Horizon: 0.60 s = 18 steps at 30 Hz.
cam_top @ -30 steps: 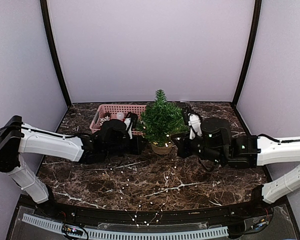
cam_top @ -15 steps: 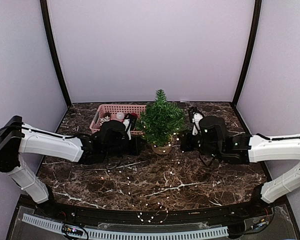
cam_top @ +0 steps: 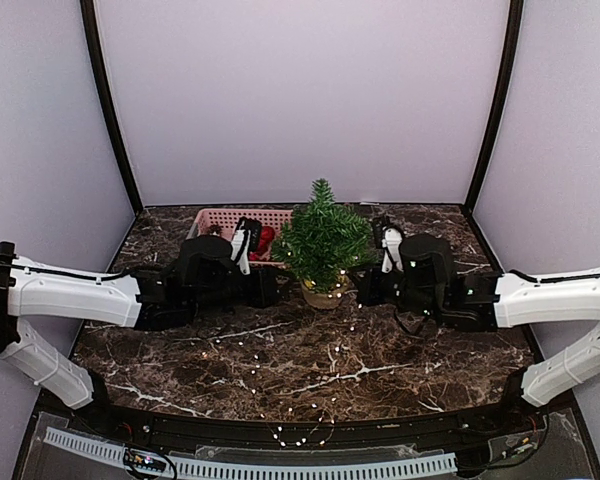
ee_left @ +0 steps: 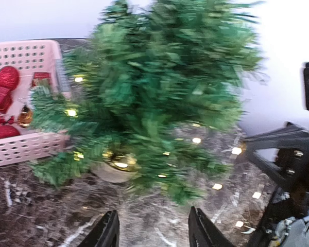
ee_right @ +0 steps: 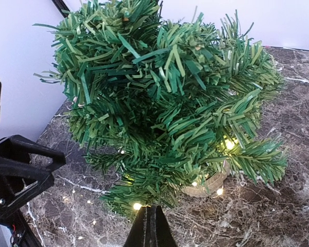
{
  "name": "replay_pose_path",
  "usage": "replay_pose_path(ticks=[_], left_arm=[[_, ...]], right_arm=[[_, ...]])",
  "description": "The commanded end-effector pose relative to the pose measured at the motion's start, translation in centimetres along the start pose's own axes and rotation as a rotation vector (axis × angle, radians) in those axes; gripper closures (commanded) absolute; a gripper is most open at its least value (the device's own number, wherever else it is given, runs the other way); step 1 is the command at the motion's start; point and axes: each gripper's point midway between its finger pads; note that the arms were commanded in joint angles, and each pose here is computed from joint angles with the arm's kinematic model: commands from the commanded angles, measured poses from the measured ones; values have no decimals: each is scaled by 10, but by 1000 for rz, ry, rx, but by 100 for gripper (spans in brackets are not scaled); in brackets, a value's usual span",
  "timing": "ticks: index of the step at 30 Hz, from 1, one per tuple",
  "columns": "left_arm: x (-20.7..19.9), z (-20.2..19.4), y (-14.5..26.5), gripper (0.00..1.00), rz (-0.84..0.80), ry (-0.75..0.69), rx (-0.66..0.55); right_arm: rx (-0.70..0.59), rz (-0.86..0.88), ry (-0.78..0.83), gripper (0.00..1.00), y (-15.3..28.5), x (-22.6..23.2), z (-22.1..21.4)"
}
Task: Decorate the small christmas tree
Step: Wrap the side of the string light in the gap of the branches.
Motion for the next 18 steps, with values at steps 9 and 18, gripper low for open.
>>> replay_pose_path(ticks=[9,18], left_arm=[[-50,-10,-32,62,-159,5,78],[-46,-20,-52,55,-119,13,120]], right_arm=[[-46,73,-37,100,9,12,13],[-51,90,-38,100,14,14,15]])
Point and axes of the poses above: each gripper's point midway between its finger pads, its own y axis back along the fingers, its own x axis along the line the jaws close on, z = x × y, and after that the axes turned 11 degrees about -y, right-handed
